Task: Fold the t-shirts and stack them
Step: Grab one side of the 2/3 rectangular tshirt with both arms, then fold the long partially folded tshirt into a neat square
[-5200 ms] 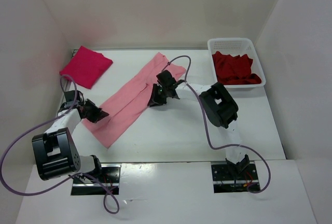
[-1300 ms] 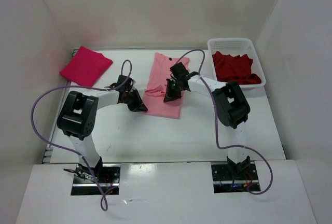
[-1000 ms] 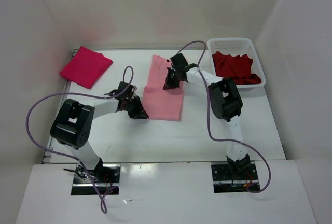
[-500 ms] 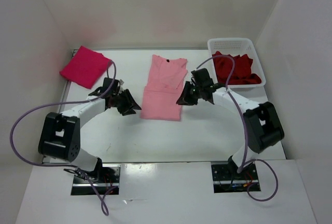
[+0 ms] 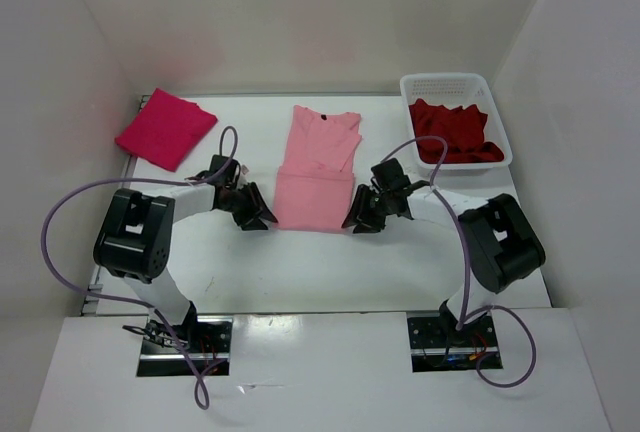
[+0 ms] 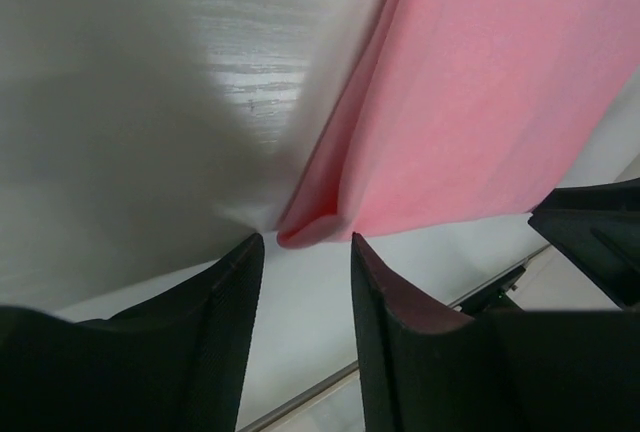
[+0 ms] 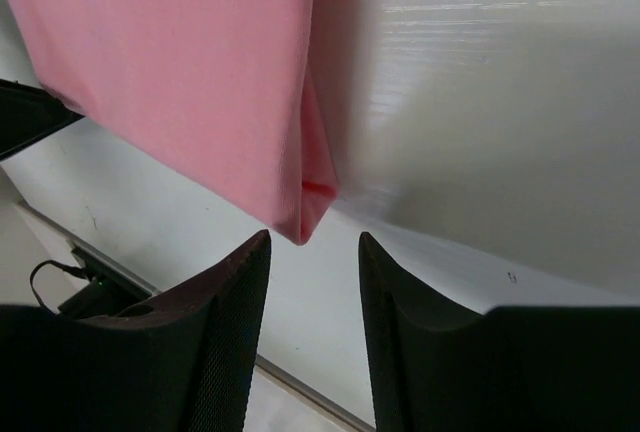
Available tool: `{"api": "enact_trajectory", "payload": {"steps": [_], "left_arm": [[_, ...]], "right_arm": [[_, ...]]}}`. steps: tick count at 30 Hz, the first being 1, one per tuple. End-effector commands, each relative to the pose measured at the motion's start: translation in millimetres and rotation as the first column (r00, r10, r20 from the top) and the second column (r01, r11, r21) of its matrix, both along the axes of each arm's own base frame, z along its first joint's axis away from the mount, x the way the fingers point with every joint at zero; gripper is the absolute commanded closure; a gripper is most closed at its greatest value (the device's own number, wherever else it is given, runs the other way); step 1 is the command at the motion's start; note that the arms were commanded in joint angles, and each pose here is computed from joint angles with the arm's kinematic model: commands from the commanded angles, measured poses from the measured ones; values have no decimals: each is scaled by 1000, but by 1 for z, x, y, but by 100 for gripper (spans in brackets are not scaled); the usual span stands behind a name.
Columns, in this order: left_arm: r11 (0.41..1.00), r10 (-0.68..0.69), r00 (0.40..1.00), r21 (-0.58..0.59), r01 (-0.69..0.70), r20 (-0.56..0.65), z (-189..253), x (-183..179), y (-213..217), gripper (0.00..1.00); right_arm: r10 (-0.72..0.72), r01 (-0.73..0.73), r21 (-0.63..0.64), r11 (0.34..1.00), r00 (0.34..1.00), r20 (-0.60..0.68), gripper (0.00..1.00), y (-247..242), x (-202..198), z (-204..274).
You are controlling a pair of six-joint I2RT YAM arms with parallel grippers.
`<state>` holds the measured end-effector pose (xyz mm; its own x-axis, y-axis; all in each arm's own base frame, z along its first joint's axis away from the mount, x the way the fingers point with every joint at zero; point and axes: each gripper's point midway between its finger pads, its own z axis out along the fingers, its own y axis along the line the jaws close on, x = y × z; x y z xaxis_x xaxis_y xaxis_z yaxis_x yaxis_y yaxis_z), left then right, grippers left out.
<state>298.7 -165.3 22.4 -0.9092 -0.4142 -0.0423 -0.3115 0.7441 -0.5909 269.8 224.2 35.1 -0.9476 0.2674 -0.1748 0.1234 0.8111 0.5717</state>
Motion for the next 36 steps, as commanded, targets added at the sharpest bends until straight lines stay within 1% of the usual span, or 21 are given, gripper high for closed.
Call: {"api": "enact_trajectory", "payload": {"steps": [1, 5, 6, 9, 10, 13, 14, 17, 19, 22, 24, 25, 26, 27, 28, 29, 31, 32, 34, 35, 36], "left_arm": [[999, -17, 1000, 29, 17, 5, -13, 3, 3, 53], [999, -17, 1000, 30, 17, 3, -16, 4, 3, 63], [999, -17, 1000, 30, 17, 3, -16, 4, 3, 69], [999, -17, 1000, 28, 17, 12, -16, 5, 2, 78], [999, -17, 1000, 28, 17, 12, -16, 5, 2, 84], [1000, -10, 1000, 25, 10, 8, -15, 6, 2, 94], [1000, -10, 1000, 25, 10, 8, -15, 6, 2, 100], [999, -6, 1000, 32, 5, 20, -8, 5, 4, 100], [999, -14, 999, 33, 12, 33, 0, 1, 5, 100], [999, -35, 999, 35, 35, -1, 6, -26, 9, 100], [998, -65, 998, 12, 66, -10, 13, -50, 9, 100], [998, -70, 996, 7, 70, -47, 15, -65, 10, 100], [997, -75, 996, -7, 75, -57, 19, -75, 10, 100], [997, -79, 997, -20, 79, -20, 33, -82, 10, 100], [996, -87, 994, -34, 85, -69, 34, -102, 11, 100], [995, -91, 994, -46, 89, -55, 44, -108, 11, 100], [995, -76, 997, -72, 74, -31, 69, -125, 10, 100], [994, -67, 997, -86, 70, 37, 94, -115, 7, 100], [994, -44, 992, -94, 55, 117, 125, -105, 6, 100], [993, -35, 988, -104, 51, 151, 143, -87, 2, 100], [992, -33, 979, -112, 56, 202, 154, -69, -1, 100]], "right_arm": [[38, -39, 35, 999, 999, 39, 54, 13, 2, 2], [44, -44, 36, 998, 999, 19, 53, 15, 4, -9], [37, -36, 30, 999, 999, -4, 53, 15, 3, -15], [22, -22, 35, 999, 1000, 22, 65, 17, 12, -14], [22, -22, 31, 999, 1000, 14, 73, 17, 11, -17], [15, -15, 32, 999, 1000, 6, 83, 18, 13, -22], [15, -15, 32, 999, 1000, 6, 92, 18, 13, -22], [24, -24, 39, 999, 1000, 19, 100, 21, 11, -14], [9, -9, 7, 1000, 1000, -9, 100, 12, -5, -17], [14, -14, 11, 1000, 1000, -11, 100, 8, -31, -1], [46, -46, 14, 999, 998, -37, 100, 6, -62, 6], [49, -48, 24, 999, 997, -60, 100, 7, -73, 8], [84, -82, 29, 996, 993, -82, 100, 7, -96, 11], [104, -101, 41, 994, 990, -94, 100, 10, -108, 16], [104, -99, 53, 994, 989, -105, 100, 14, -116, 22], [134, -127, 70, 989, 985, -108, 100, 15, -134, 31], [127, -117, 97, 988, 986, -105, 100, 13, -140, 45], [116, -108, 120, 987, 991, -60, 100, 15, -136, 68], [77, -78, 140, 987, 997, 13, 100, 14, -113, 97], [45, -53, 141, 989, 997, 57, 100, 5, -92, 105], [37, -45, 137, 990, 997, 62, 100, 3, -79, 105]]}}
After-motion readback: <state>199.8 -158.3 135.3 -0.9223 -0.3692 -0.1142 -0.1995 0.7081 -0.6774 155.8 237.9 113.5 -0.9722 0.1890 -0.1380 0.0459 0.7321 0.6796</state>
